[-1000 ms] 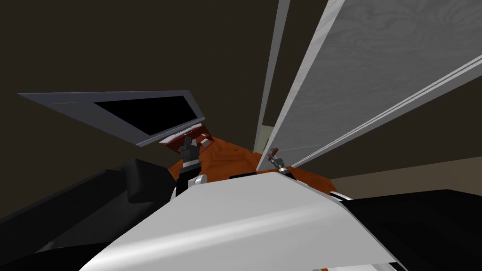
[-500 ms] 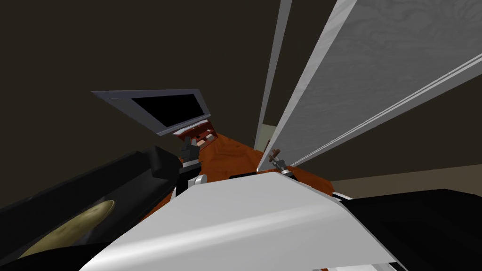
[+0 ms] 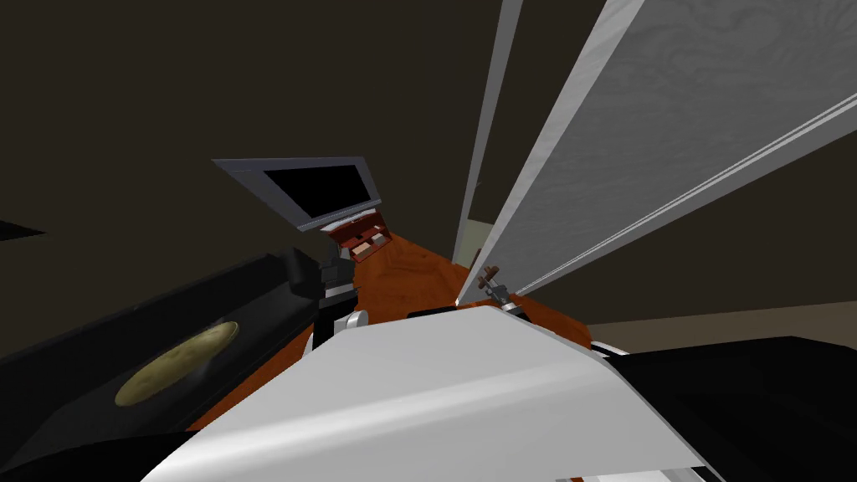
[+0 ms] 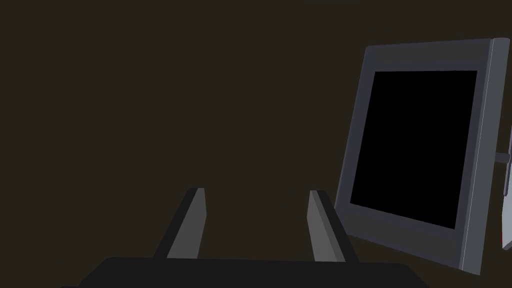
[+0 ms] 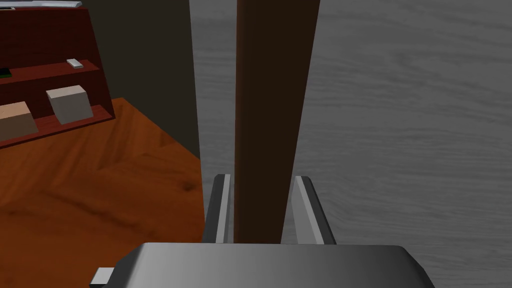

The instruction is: Pull the door open

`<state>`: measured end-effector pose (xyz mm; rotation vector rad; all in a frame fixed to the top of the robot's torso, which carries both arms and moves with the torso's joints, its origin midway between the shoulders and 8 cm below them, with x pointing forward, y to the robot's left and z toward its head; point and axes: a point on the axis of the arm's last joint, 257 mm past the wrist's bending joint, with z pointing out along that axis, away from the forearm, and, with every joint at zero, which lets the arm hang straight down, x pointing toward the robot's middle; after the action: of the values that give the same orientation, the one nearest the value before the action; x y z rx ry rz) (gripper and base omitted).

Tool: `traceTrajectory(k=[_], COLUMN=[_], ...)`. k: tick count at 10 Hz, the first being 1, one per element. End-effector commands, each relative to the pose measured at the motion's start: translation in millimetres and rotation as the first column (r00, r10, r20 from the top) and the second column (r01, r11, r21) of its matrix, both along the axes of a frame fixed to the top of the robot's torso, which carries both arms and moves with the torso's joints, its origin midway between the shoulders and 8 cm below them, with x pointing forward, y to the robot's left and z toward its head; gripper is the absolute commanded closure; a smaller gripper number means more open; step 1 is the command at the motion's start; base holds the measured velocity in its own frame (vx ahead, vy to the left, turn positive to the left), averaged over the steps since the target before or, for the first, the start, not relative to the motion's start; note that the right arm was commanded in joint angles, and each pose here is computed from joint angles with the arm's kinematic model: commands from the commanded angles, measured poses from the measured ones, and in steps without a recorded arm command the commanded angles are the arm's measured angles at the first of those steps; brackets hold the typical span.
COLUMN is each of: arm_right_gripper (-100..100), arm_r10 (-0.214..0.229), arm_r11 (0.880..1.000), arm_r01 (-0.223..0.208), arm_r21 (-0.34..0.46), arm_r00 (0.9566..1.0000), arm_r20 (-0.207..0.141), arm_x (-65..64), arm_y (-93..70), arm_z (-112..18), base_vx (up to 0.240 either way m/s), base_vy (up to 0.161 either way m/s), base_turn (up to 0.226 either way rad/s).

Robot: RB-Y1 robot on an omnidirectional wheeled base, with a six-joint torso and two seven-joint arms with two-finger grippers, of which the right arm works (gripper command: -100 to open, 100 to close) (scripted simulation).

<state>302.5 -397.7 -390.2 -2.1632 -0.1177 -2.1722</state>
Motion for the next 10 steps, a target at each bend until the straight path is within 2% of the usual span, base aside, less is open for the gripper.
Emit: traceTrajectory(k=[1, 3, 7, 8, 10], arm_right_gripper=[100, 100, 100, 100, 100], arm_r10=[0.010, 0.020, 0.035, 0.033, 0.039], arm_r11=[1.000, 1.000, 0.999, 0.999, 0.999], arm_r01=[-0.010, -0.020, -0.035, -0.033, -0.039], arm_r21=[0.002, 0.002, 0.002, 0.001, 0.002], arm_r00=[0.9999, 0.9998, 0.9994, 0.9994, 0.9992], arm_r20=[-0.007, -0.006, -0.004, -0.003, -0.006], arm_x=[-3.6, -5.2, -7.4, -5.8, -9.2], arm_y=[1.5, 0.6, -0.7, -0.4, -1.1], arm_z=[-2.8, -2.2, -1.3, -0.7, -2.0], base_vx=[-0.201, -0.237, -0.211, -0.084, -0.144], base_vy=[-0.084, -0.067, -0.073, -0.027, -0.070], base_turn=[0.121, 0.204, 0.119, 0.020, 0.164])
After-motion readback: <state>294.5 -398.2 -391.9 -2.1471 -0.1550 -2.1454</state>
